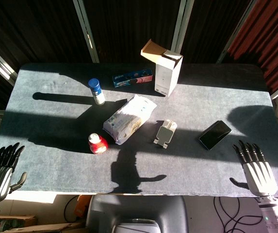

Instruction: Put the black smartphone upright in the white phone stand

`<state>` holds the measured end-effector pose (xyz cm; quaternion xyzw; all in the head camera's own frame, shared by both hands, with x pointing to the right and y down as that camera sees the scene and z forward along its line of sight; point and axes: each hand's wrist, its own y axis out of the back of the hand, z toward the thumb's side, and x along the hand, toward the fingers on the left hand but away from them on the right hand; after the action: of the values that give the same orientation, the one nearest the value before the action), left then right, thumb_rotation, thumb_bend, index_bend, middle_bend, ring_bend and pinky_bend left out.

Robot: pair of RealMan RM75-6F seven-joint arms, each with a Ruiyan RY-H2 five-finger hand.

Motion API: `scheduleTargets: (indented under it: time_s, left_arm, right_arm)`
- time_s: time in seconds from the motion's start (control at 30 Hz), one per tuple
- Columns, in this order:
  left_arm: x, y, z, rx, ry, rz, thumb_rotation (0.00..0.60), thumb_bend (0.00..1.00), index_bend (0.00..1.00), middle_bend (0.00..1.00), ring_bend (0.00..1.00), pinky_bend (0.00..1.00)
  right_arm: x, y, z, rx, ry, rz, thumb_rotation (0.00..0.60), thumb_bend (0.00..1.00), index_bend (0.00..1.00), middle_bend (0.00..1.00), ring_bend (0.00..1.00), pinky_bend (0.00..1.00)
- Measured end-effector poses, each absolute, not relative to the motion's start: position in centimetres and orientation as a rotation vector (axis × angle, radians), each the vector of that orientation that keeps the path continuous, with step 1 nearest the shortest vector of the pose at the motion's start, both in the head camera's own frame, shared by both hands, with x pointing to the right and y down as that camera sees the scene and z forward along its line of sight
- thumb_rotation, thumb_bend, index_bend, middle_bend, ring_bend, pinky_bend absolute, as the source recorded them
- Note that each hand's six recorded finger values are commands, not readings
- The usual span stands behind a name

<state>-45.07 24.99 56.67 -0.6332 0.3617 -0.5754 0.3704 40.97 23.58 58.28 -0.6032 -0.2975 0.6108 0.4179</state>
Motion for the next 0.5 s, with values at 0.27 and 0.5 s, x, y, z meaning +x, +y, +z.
scheduleTargets:
  time_s: [0.27,0.5]
  left_arm:
    - [-44.9,24.9,56.7,-1.637,0.924,-1.467,0.600,0.37,0.00,0.00,0.00,0.00]
    - [-44.9,24.4,57.2,-1.645,0.926,-1.469,0.600,0.37,0.00,0.00,0.00,0.00]
  right_arm:
    - [41.5,22.9,58.6,-1.496,-0.741,1.553,0.600,0.19,0.00,0.00,0.00,0.00]
    - [42.7,20.1,60.8,-1.479,-0.629,1.591,0.600,0.19,0.00,0.00,0.00,0.00]
